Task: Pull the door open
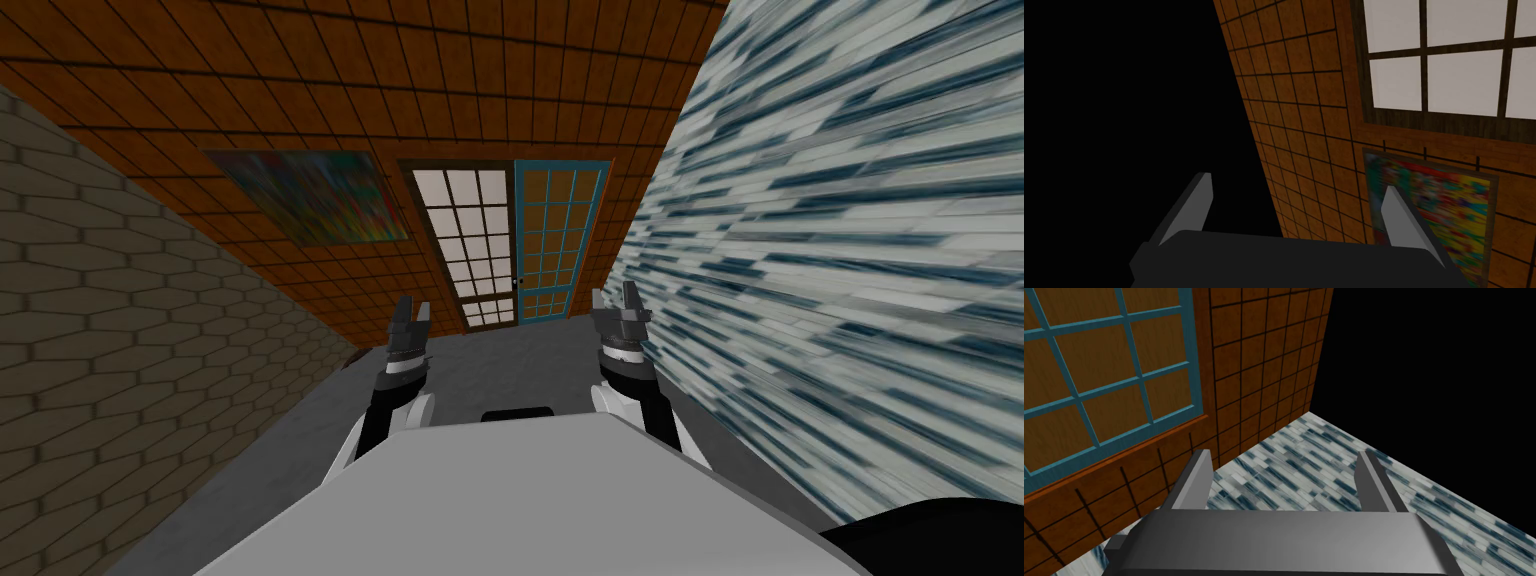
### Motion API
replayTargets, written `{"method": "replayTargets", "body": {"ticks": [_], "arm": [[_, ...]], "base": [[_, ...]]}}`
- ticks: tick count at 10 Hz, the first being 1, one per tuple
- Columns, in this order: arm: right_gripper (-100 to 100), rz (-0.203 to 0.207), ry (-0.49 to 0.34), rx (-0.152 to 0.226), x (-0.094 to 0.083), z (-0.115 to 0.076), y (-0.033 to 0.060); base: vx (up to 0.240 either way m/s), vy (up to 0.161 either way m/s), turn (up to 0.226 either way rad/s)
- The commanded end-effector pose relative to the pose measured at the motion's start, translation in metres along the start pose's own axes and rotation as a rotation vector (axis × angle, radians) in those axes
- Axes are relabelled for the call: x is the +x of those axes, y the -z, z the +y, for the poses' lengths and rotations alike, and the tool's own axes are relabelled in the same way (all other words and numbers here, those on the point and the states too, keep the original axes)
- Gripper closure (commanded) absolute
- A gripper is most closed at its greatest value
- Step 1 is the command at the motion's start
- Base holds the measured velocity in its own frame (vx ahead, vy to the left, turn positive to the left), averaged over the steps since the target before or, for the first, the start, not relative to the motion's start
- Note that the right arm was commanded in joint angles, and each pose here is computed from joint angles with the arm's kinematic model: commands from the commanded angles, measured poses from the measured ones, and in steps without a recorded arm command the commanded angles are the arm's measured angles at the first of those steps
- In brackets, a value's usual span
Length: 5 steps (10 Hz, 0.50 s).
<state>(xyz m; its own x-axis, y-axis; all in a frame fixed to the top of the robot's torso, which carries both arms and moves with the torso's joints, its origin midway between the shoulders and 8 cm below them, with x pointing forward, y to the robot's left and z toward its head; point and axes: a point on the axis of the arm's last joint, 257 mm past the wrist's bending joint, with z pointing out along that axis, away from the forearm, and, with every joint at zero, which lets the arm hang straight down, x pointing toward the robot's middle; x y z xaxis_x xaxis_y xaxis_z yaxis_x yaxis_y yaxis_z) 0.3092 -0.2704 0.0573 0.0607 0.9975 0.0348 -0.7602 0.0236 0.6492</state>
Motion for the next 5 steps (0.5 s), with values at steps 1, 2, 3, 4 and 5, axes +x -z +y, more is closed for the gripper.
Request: {"method": "replayTargets", "body": {"ticks": [1,2,3,4,5], "arm": [[-100,0.011,0.037,0.017,0.0,-0.011,0.0029],[-100,0.018,0.063,0.029,0.0,-0.018,0.0051],[-100,0.026,0.089,0.041,0.0,-0.025,0.0072],[-100,0.034,0.119,0.055,-0.001,-0.034,0.0098],[-100,0.044,0.156,0.071,-0.001,-0.044,0.0132]], "base": [[0.056,0.008,0.007],[0.106,0.021,0.009],[0.121,0.019,0.007],[0.131,-0.005,0.005],[0.139,-0.004,0.016]]}}
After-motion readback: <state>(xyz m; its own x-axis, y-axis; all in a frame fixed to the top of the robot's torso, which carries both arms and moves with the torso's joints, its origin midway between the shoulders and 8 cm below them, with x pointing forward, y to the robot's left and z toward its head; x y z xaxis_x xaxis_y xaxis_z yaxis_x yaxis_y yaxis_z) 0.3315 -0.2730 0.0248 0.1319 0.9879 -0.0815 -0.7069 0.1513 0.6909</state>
